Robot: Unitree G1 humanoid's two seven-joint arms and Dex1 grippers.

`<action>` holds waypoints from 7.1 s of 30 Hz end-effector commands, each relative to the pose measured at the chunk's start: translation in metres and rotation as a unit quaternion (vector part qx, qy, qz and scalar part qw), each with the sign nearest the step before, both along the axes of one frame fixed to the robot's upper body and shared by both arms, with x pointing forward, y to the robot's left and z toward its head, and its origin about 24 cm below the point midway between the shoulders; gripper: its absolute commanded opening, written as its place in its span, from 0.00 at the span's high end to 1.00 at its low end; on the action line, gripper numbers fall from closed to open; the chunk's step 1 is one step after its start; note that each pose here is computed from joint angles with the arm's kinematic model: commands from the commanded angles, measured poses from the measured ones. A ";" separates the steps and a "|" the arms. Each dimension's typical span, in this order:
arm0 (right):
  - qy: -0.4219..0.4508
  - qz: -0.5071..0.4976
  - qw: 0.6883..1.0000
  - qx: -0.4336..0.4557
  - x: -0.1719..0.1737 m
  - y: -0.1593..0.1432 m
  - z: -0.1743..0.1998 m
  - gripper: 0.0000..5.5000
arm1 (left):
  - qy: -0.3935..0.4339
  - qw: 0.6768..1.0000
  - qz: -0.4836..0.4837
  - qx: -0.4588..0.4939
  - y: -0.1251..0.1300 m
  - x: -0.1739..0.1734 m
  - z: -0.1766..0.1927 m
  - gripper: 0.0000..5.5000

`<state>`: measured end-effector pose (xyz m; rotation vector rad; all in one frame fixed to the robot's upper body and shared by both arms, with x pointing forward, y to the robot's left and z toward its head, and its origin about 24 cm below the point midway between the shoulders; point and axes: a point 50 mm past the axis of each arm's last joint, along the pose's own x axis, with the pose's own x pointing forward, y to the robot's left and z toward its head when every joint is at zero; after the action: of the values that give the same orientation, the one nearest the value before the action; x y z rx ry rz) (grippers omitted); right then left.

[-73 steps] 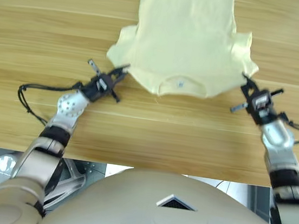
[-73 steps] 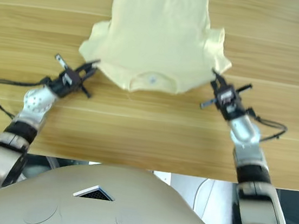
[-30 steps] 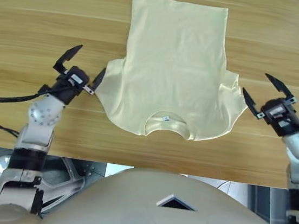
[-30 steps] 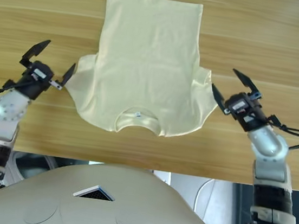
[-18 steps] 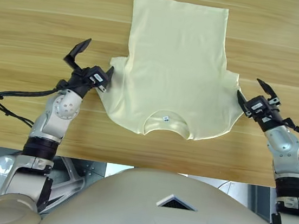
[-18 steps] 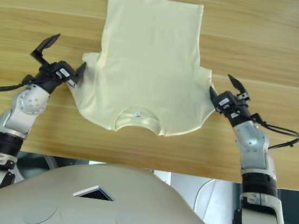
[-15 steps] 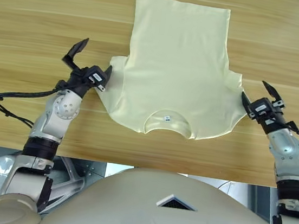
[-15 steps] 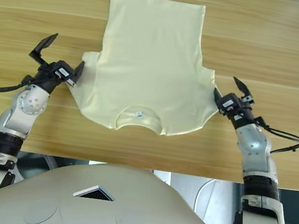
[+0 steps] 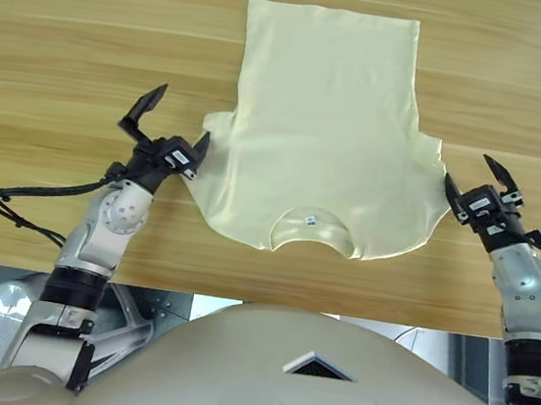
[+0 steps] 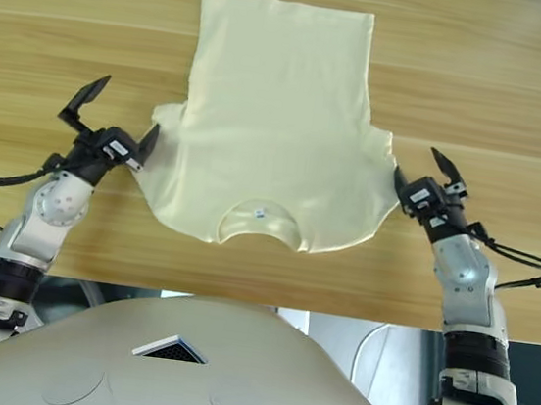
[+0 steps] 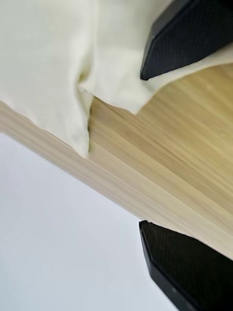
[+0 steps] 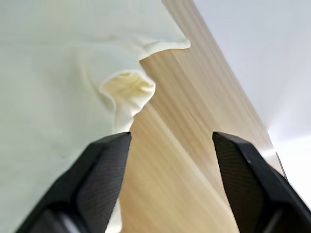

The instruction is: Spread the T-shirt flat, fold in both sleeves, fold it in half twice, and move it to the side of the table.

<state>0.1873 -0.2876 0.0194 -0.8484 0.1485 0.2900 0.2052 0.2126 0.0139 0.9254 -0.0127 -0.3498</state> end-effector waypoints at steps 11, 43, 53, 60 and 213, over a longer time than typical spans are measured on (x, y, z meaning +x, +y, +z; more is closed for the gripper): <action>-0.163 0.004 0.973 0.165 0.028 0.022 0.074 0.44 | -0.145 0.975 0.152 0.068 0.069 -0.012 0.085 0.02; -0.155 -0.016 0.982 0.105 0.041 -0.001 0.059 0.44 | 0.164 0.929 -0.205 0.261 0.020 -0.055 -0.011 0.02; -0.154 -0.018 0.982 0.105 0.041 -0.001 0.054 0.44 | 0.177 0.929 -0.162 0.280 0.036 -0.055 -0.010 0.02; -0.155 -0.016 0.982 0.105 0.041 -0.001 0.053 0.44 | 0.164 0.932 -0.217 0.240 0.009 -0.055 -0.018 0.02; 0.017 0.101 0.966 -0.236 -0.042 -0.019 0.034 0.44 | 0.046 0.965 -0.249 0.067 -0.021 -0.037 0.006 0.02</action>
<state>0.1719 -0.3033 0.0662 -1.2242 0.0451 0.3324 0.1641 0.1821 0.0174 0.9715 -0.1645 -0.9123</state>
